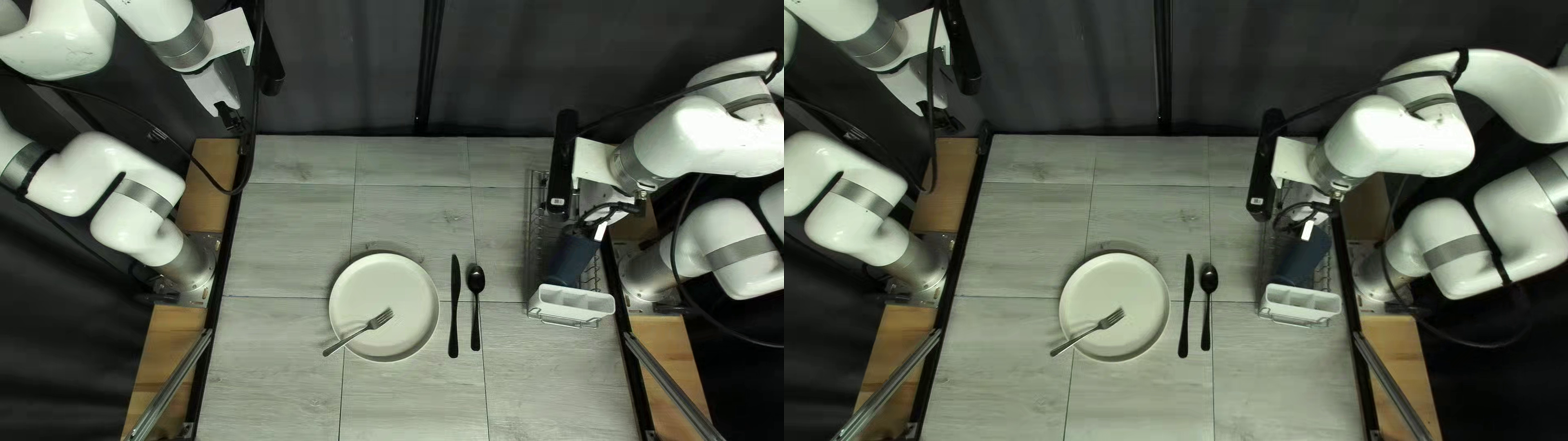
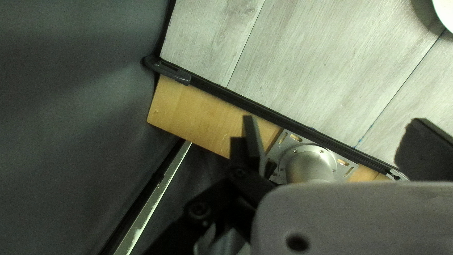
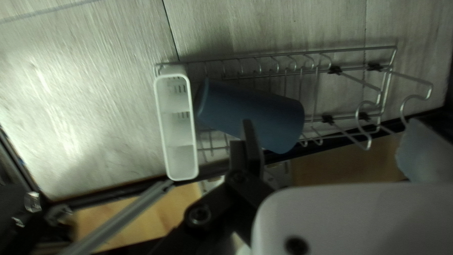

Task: Pick up and place plate onto table. Place down one fork to the left of the plate. Place spoon and knife to the right of the plate. Place cup above the knife and spoon

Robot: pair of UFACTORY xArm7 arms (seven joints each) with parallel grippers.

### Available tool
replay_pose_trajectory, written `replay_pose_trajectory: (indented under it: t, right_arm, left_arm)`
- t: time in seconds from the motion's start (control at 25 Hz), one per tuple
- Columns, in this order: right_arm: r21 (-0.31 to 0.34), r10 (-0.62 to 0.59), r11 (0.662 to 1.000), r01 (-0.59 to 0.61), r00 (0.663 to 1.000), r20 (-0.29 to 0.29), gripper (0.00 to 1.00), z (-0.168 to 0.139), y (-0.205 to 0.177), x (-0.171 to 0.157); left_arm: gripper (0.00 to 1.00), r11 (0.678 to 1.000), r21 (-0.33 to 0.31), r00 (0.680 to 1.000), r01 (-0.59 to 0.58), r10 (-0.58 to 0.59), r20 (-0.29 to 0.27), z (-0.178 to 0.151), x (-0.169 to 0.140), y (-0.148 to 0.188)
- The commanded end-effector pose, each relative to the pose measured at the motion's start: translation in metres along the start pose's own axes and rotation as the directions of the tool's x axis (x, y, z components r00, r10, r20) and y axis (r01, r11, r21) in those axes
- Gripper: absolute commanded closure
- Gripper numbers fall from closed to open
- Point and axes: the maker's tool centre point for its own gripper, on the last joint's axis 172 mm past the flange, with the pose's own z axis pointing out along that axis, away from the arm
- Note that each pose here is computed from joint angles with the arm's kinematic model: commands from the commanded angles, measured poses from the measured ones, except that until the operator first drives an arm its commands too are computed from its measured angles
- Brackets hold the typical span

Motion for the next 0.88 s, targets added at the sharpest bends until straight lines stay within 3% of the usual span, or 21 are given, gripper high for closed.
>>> replay_pose_trajectory:
  t: [0.04,0.16,0.24,0.36,0.4,0.48,0.64,0.76,0.88]
  right_arm:
    - [0.001,-0.339,0.940,0.341,0.935,0.102,0.00,0.009,-0.020,-0.019]
    - [0.001,-0.339,0.940,0.341,0.935,0.102,0.00,0.009,-0.020,-0.019]
    - [-0.015,-0.382,0.923,0.385,0.920,0.092,0.00,0.020,-0.028,-0.019]
    - [0.001,-0.505,0.862,0.508,0.857,0.101,0.00,0.046,-0.053,-0.017]
    - [0.002,-0.577,0.815,0.579,0.812,0.089,0.00,0.059,-0.063,-0.014]
    - [0.006,-0.646,0.762,0.648,0.759,0.078,0.00,0.072,-0.068,-0.014]
    - [0.006,-0.646,0.762,0.648,0.759,0.078,0.00,0.072,-0.068,-0.014]
    - [-0.004,-0.701,0.710,0.704,0.707,0.098,0.00,0.089,-0.088,-0.014]
    - [0.024,-0.770,0.635,0.772,0.631,0.090,0.00,0.119,-0.085,-0.013]
  left_arm:
    - [0.00,1.000,0.000,1.000,0.000,0.000,0.000,0.000,0.000,0.000]
    - [0.00,1.000,0.000,1.000,0.000,0.000,0.000,0.000,0.000,0.000]
    - [0.00,1.000,0.000,1.000,0.000,0.000,0.000,0.000,0.000,0.000]
    - [0.00,1.000,0.000,1.000,0.000,0.000,0.000,0.000,0.000,0.000]
    - [0.00,1.000,0.000,1.000,0.000,0.000,0.000,0.000,0.000,0.000]
    - [0.00,1.000,0.000,1.000,0.000,0.000,0.000,0.000,0.000,0.000]
    - [0.00,1.000,0.000,1.000,0.000,0.000,0.000,0.000,0.000,0.000]
    - [0.00,1.000,0.000,1.000,0.000,0.000,0.000,0.000,0.000,0.000]
    - [0.00,1.000,0.000,1.000,0.000,0.000,0.000,0.000,0.000,0.000]
